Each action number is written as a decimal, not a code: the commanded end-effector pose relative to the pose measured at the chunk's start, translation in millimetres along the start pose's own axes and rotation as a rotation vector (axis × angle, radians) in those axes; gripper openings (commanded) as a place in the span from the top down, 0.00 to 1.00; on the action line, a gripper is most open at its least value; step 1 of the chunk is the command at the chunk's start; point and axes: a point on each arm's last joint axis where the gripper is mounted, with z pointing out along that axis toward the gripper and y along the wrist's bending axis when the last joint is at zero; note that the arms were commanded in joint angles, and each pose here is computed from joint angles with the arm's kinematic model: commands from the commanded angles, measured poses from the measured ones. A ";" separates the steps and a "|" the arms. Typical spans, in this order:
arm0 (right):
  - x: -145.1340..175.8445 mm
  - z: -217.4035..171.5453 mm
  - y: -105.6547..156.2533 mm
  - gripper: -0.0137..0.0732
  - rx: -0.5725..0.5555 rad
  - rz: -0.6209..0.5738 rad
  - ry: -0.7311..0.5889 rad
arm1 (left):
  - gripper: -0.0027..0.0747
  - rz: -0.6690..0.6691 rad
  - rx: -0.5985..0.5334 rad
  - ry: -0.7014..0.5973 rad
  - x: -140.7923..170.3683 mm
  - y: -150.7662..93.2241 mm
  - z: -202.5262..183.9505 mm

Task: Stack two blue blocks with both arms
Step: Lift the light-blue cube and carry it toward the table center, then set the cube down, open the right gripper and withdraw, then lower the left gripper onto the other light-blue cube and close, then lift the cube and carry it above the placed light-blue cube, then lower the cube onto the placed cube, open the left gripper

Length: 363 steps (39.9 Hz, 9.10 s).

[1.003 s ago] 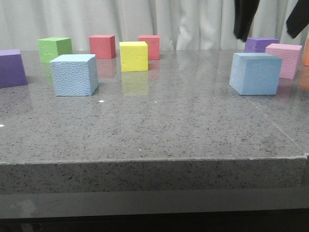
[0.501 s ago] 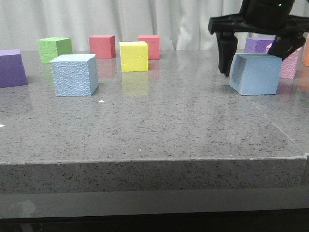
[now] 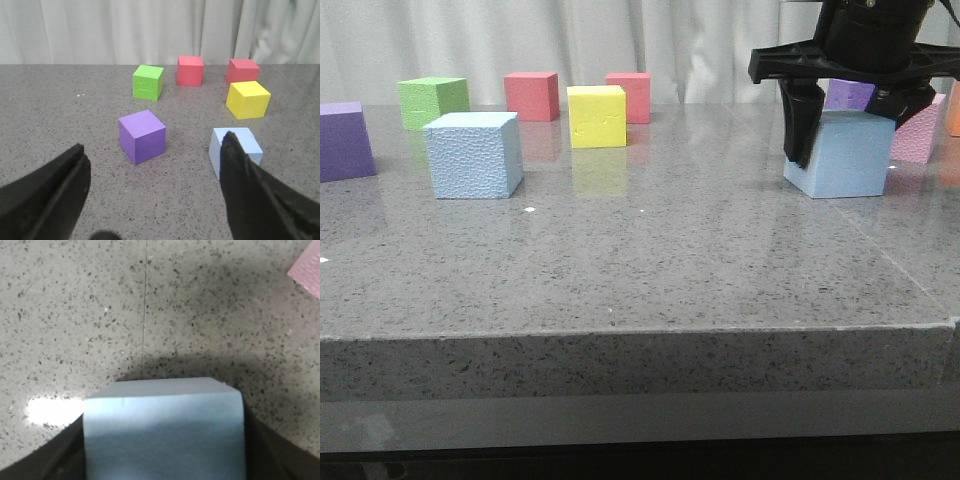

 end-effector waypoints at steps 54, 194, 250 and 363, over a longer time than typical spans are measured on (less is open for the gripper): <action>21.7 -49.2 136.3 0.09 -0.053 0.043 -0.187 | 0.28 -0.010 -0.003 -0.086 -14.6 0.0 -1.4; 221.2 -221.1 -58.0 0.09 -0.255 -0.304 -0.595 | 0.26 0.048 0.125 0.652 -31.9 -115.9 265.7; 221.2 -221.1 -58.0 0.09 -0.255 -0.304 -0.595 | 0.45 0.709 0.876 0.366 -85.8 -209.6 250.4; 221.1 -221.2 -58.0 0.09 -0.256 -0.303 -0.596 | 0.28 0.055 0.425 0.339 -1.8 -43.0 -4.6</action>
